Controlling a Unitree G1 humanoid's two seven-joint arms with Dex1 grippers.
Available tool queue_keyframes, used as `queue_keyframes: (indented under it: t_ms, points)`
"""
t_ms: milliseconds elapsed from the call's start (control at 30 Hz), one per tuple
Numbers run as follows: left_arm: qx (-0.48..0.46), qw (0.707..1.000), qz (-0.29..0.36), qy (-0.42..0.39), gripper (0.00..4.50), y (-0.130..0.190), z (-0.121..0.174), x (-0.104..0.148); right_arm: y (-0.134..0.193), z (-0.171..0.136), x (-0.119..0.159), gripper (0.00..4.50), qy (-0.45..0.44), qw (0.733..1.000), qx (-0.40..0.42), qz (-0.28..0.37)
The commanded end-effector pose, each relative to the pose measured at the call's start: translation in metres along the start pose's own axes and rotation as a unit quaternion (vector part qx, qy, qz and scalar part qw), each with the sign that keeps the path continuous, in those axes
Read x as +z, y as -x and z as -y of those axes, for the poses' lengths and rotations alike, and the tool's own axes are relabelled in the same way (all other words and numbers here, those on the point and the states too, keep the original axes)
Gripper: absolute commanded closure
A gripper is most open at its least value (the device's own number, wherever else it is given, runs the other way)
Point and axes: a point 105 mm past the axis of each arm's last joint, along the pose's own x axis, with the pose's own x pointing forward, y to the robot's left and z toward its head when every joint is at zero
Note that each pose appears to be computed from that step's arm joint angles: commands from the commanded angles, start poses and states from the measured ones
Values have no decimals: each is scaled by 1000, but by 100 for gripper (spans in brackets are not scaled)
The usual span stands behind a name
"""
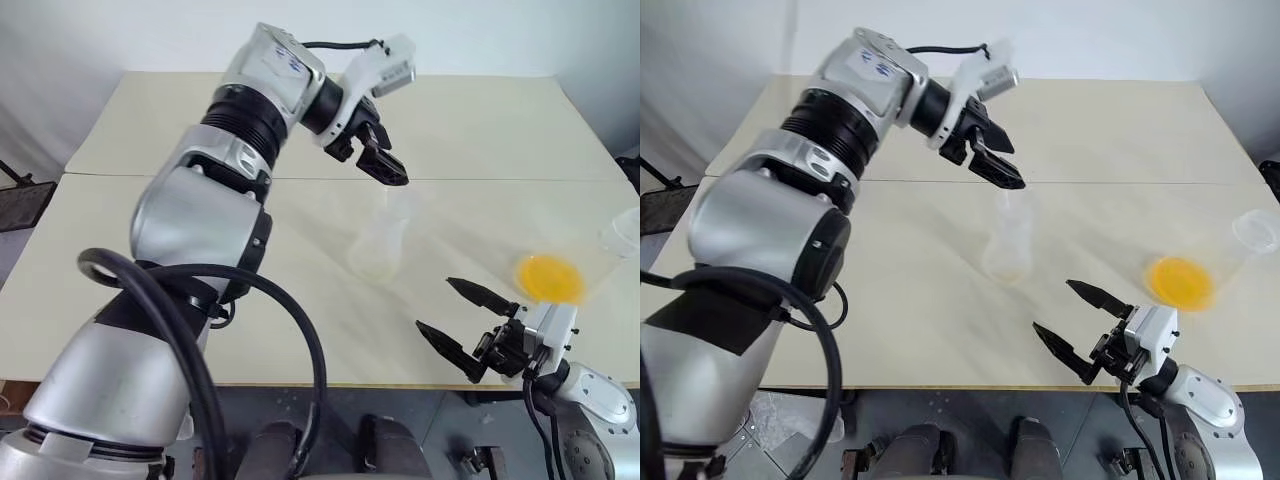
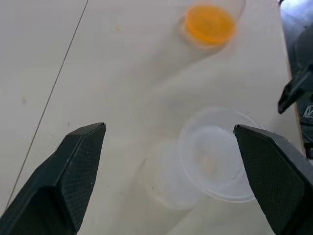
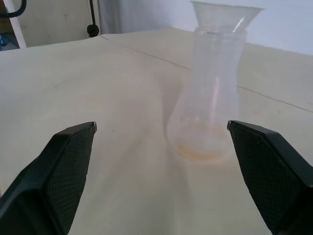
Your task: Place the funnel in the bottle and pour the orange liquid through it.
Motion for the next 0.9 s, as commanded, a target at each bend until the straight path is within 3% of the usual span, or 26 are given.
queue_keyframes:
  t_ms: [33, 200, 433, 567, 900]
  points:
    - [0, 998, 35, -53, 4, 18, 3, 25, -1, 0, 9, 0, 13, 1000, 4, 12]
    - [-13, 990, 112, -86, 4, 39, 0, 24, 1, 2, 11, 0, 15, 1000, 6, 8]
    - [-35, 956, 269, -116, 4, 80, 1, -15, 9, 10, 17, 0, 18, 1000, -1, -12]
    - [-40, 939, 297, -167, 4, 86, 14, -50, 11, 14, 21, 0, 16, 999, -25, -19]
    - [-69, 945, 300, -111, 4, 65, 59, -146, 23, 32, 24, 0, 27, 987, -152, -34]
